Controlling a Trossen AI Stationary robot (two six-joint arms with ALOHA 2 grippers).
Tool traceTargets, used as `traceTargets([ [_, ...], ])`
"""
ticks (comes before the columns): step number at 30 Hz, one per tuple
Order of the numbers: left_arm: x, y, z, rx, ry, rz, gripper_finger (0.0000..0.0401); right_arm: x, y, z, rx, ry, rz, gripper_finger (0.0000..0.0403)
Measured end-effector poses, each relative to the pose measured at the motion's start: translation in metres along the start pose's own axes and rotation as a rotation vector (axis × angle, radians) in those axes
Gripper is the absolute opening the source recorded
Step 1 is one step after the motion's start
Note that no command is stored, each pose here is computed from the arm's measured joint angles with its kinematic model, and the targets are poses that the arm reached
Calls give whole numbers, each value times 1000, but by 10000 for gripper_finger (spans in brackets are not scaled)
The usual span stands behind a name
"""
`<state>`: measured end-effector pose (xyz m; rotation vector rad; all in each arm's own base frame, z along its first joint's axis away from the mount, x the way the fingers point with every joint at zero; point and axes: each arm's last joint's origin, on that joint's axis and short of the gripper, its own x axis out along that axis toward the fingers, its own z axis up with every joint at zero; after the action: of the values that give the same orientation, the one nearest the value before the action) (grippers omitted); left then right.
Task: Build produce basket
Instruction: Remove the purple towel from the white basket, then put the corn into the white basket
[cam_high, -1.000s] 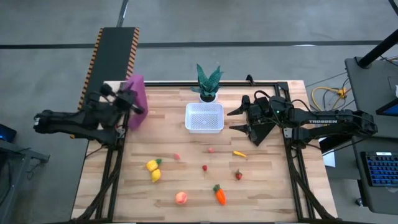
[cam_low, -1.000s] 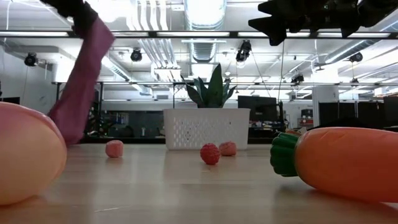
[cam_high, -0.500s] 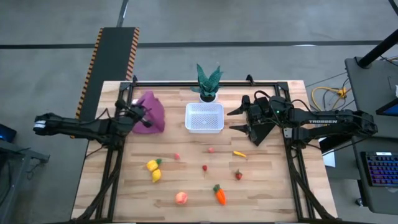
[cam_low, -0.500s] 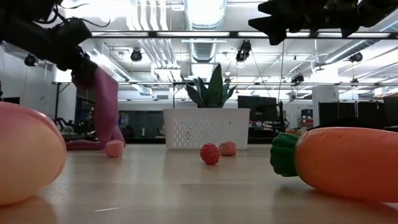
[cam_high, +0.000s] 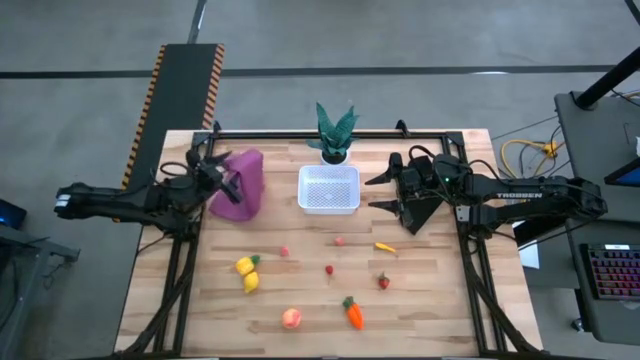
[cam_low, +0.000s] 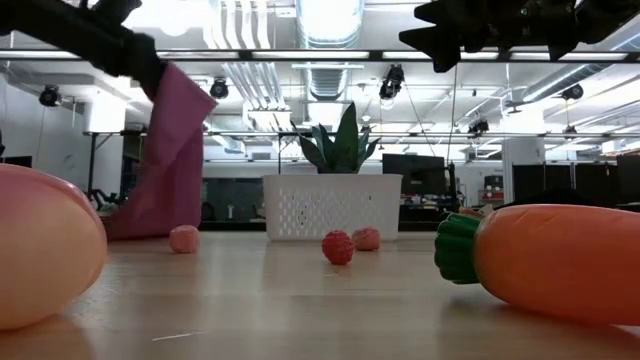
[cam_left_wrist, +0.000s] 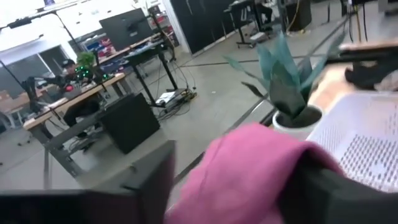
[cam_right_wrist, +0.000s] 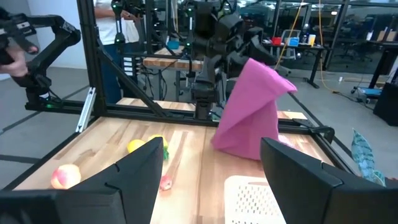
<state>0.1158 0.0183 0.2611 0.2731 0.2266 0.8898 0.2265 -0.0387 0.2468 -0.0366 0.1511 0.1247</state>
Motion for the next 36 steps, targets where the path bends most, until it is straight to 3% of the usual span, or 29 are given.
traceTargets([
  [5,-2,10,18,-47,70,85,306,0,0,0,1,3,0,258],
  [9,-3,13,30,34,163,46,312,0,0,0,1,3,1,258],
  [17,8,5,67,75,216,19,313,0,0,-1,1,4,1,258],
  [22,14,-7,83,-21,191,-192,309,0,0,-1,19,5,1,258],
  [31,14,-36,86,-170,50,-787,245,-4,2,1,31,10,8,258],
  [36,9,-49,64,-140,85,-886,220,-11,15,8,14,-3,58,258],
])
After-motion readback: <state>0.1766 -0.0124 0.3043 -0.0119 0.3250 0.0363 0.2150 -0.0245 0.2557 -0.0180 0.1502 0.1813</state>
